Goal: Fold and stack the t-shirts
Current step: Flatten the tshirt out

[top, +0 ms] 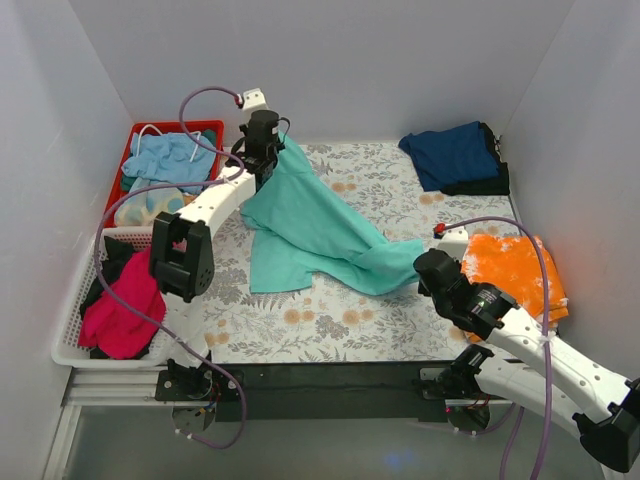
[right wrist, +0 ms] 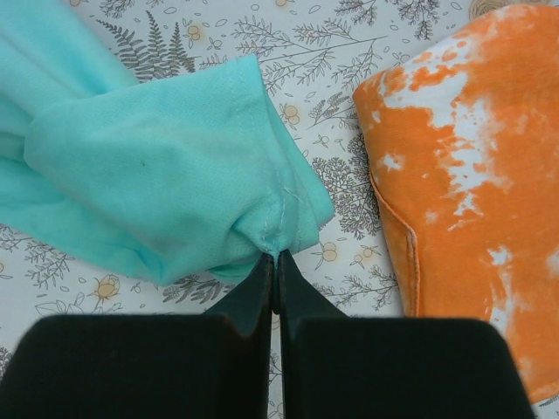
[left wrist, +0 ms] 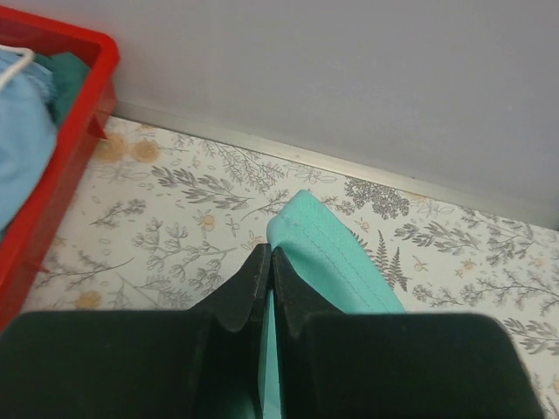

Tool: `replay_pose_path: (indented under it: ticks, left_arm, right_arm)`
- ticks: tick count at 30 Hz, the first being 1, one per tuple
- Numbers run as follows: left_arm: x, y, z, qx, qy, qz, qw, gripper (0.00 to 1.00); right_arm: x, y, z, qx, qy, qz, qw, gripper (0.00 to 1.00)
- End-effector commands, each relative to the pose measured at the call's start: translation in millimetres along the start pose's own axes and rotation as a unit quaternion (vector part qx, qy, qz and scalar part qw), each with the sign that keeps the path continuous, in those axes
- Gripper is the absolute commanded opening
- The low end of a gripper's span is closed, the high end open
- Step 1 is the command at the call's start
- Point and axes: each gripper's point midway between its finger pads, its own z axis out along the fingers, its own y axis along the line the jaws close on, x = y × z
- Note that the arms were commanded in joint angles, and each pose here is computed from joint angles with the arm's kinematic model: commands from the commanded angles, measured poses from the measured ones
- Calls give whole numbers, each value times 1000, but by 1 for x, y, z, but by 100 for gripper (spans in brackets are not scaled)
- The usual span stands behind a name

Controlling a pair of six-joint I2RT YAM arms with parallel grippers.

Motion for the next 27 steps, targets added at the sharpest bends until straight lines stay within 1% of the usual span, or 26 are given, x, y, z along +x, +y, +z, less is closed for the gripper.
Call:
replay_pose_path:
  ticks: [1,2,3,5,8,9,10,11,12,13,14,15,16,17,18,19,20,21,22,23,24,25,26,27]
  left_arm:
    - [-61,-37,19,56,-81,-32,995,0]
    - [-59,-42,25,59,-80,-31,995,0]
    - [-46,-46,37,60,-72,-27,995,0]
    - [-54,-57,41,76,-80,-32,993,0]
    - [-58,-61,46,83,-93,-33,992,0]
    - [-59,-61,46,83,-93,-29,992,5]
    - [-54,-61,50,81,-86,-17,993,37]
    - [-54,-59,51,70,-82,-14,994,52]
    - [-49,-52,51,54,-62,-4,997,62]
    - [-44,-47,50,42,-50,2,998,68]
    - [-43,-42,46,33,-41,2,999,75]
    - [-20,-26,43,5,-7,17,1000,76]
    - [-12,-18,37,-7,8,18,1000,77]
    - [-24,-12,19,-11,8,-2,1000,77]
    - [-13,-4,9,-17,27,-5,999,77]
    - [25,14,-2,-33,68,1,997,77]
    - [34,20,-14,-33,80,-7,996,77]
    - [21,25,-38,-28,79,-42,996,75]
    - [65,41,-52,-35,127,-34,991,73]
    - [75,46,-64,-34,141,-41,989,71]
    - [73,50,-83,-29,145,-60,987,65]
    - [87,56,-94,-33,160,-57,985,63]
    - [116,71,-108,-49,186,-43,980,62]
    - [128,81,-119,-64,202,-33,977,62]
  right_arm:
    - [2,-1,3,10,-3,17,1000,1]
    - [3,0,4,10,-1,19,1000,1]
    - [6,-1,5,12,2,16,1000,1]
    - [10,1,7,9,9,15,1000,1]
    - [13,2,9,9,13,15,1000,1]
    - [13,3,9,9,14,15,1000,1]
    - [14,2,10,11,15,12,1000,1]
    - [14,3,11,11,15,12,1000,1]
    - [16,2,12,14,17,9,1000,1]
    - [17,3,14,15,20,9,1000,1]
    - [19,5,16,14,20,10,1000,1]
    - [22,5,18,16,24,9,1000,1]
    - [26,5,20,18,29,5,999,1]
    - [27,7,22,17,29,10,999,1]
    - [31,8,24,16,33,10,999,1]
    - [39,8,27,17,43,4,999,1]
    - [41,8,29,17,43,6,999,1]
    - [44,9,30,15,47,6,999,1]
    - [50,9,32,15,54,3,998,1]
    - [51,10,32,12,54,5,998,1]
    - [53,10,33,11,56,5,998,1]
    - [55,11,33,7,59,6,998,1]
    - [57,11,34,6,59,6,998,1]
    - [57,11,34,5,59,6,998,1]
